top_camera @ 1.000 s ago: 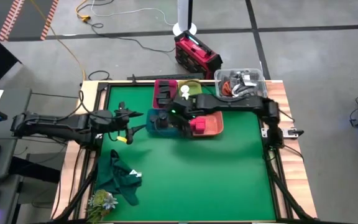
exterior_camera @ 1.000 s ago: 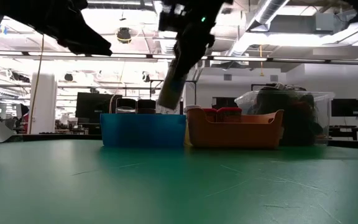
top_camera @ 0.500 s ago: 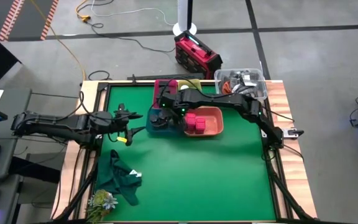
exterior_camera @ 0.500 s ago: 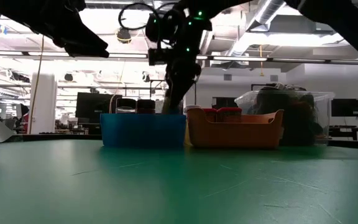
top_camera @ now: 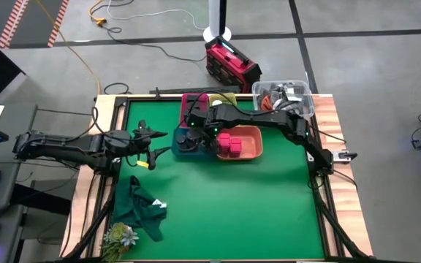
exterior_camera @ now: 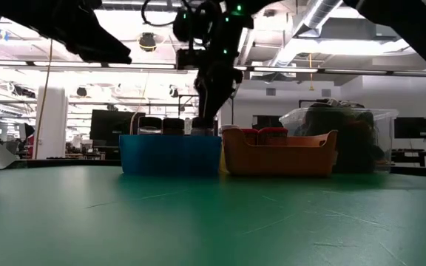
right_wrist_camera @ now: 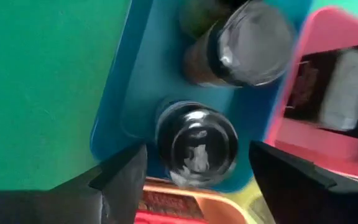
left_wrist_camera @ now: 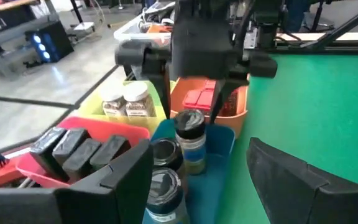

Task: Sort spices by type
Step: Return to Home Position

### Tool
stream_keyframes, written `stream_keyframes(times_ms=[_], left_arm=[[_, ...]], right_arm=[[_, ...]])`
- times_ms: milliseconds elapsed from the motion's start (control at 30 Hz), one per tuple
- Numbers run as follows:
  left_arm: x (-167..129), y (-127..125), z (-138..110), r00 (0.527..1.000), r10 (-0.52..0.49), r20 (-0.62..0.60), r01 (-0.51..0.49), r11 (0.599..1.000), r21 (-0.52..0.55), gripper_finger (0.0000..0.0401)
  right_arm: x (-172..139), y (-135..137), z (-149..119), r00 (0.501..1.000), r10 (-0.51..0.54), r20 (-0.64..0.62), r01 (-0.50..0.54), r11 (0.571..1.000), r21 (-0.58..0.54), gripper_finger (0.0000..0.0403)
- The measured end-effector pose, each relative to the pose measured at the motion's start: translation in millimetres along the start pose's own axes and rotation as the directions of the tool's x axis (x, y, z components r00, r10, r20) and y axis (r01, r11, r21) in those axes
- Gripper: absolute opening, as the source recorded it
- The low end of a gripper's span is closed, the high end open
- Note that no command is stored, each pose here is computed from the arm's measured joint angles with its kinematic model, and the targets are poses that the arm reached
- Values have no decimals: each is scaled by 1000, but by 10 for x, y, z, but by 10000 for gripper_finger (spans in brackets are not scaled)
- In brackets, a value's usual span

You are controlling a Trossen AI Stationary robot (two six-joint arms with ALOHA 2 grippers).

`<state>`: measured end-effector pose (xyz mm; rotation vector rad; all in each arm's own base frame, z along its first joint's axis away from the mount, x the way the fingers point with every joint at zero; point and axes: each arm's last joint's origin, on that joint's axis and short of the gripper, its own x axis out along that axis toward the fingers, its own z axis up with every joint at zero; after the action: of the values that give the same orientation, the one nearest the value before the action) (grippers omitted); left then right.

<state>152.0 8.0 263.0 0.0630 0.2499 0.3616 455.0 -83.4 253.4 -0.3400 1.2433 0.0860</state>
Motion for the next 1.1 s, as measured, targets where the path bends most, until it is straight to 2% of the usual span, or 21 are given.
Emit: stream_keyframes(times_ms=[200,367,467,633,733,800,900,1033,1100], left_arm=[[-82,46,24,999,44,28,-46,998,47,245],[-178,84,59,996,48,73,-50,998,27,245],[-212,93,45,997,45,65,-47,999,28,245],[-182,63,-25,997,33,69,-35,999,21,245],[-110,6,-198,993,10,118,-10,1000,-4,245],[-55,-38,-339,987,-20,159,27,999,-37,245],[-11,-70,-510,986,-48,157,60,996,-72,245],[-50,-62,-544,988,-56,146,69,994,-90,245],[-84,-62,-540,986,-66,155,80,993,-91,245]], right_arm=[[-539,-54,-18,997,-45,64,39,996,84,313],[-915,4,-231,982,-82,170,47,978,202,308],[-1014,174,-435,951,-140,274,69,965,252,303],[-1033,560,-963,859,-275,432,86,909,408,302],[-1008,802,-1277,770,-336,542,40,874,485,302],[-963,952,-1467,722,-348,598,-6,861,509,302],[-894,1159,-1719,670,-354,653,-73,843,533,302],[-868,1382,-1982,595,-404,695,-120,810,574,302],[-866,1483,-2093,579,-414,702,-131,803,581,302]])
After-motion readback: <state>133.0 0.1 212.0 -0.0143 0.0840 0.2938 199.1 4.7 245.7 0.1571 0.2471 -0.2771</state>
